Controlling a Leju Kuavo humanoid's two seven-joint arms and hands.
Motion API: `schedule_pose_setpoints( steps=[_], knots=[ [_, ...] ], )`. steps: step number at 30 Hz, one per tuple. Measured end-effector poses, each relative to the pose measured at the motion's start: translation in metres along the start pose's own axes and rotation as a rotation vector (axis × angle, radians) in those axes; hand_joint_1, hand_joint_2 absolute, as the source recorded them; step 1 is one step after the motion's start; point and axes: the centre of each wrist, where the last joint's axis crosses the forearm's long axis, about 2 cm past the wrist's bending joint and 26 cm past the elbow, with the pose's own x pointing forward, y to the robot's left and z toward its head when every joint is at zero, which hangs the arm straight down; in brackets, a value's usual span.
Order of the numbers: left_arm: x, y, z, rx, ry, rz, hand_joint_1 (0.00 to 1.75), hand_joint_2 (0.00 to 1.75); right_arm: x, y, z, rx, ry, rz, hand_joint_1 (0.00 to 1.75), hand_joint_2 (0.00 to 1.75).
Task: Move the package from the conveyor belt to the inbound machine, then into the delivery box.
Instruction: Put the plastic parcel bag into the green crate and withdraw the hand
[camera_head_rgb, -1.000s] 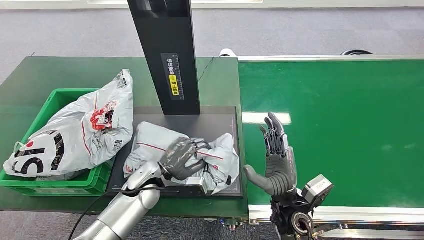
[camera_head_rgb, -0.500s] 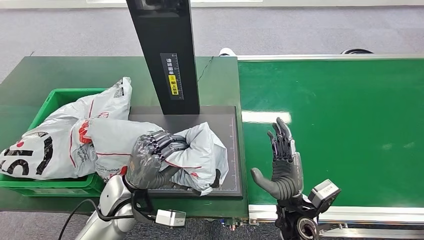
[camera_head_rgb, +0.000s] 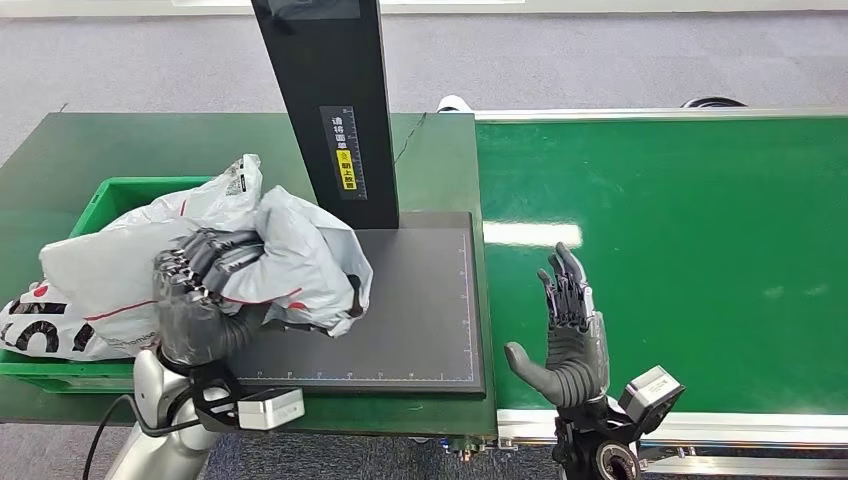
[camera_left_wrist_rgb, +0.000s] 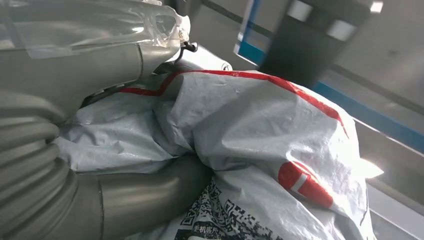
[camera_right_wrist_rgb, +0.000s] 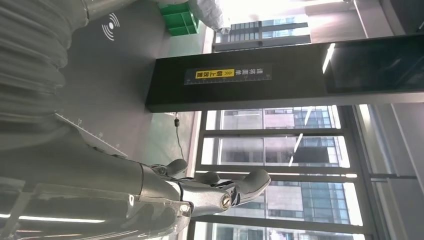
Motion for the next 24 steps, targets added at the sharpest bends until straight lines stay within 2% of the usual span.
schedule_pose_setpoints(
  steps=[4, 8, 14, 19, 24],
  knots=[
    [-0.021, 0.009, 0.002, -0.002, 0.115, -0.066, 1.75, 1.75, 0.001, 0.0, 0.004, -0.005, 0.0, 0.001, 0.0, 1.75],
    [-0.052, 0.016, 0.003, -0.022, 0.233, -0.157, 1.75, 1.75, 0.002, 0.001, 0.005, -0.007, 0.0, 0.001, 0.0, 1.75],
    [-0.093, 0.017, 0.002, -0.074, 0.387, -0.263, 1.75, 1.75, 0.002, 0.0, 0.005, -0.006, 0.001, 0.008, 0.0, 1.75],
    [-0.126, 0.015, -0.004, -0.133, 0.589, -0.299, 1.75, 1.75, 0.004, 0.0, 0.005, -0.01, -0.003, 0.019, 0.0, 1.75],
    [-0.159, 0.008, -0.01, -0.303, 0.828, -0.33, 1.75, 1.75, 0.005, -0.002, 0.007, -0.012, 0.003, 0.029, 0.0, 1.75]
  ],
)
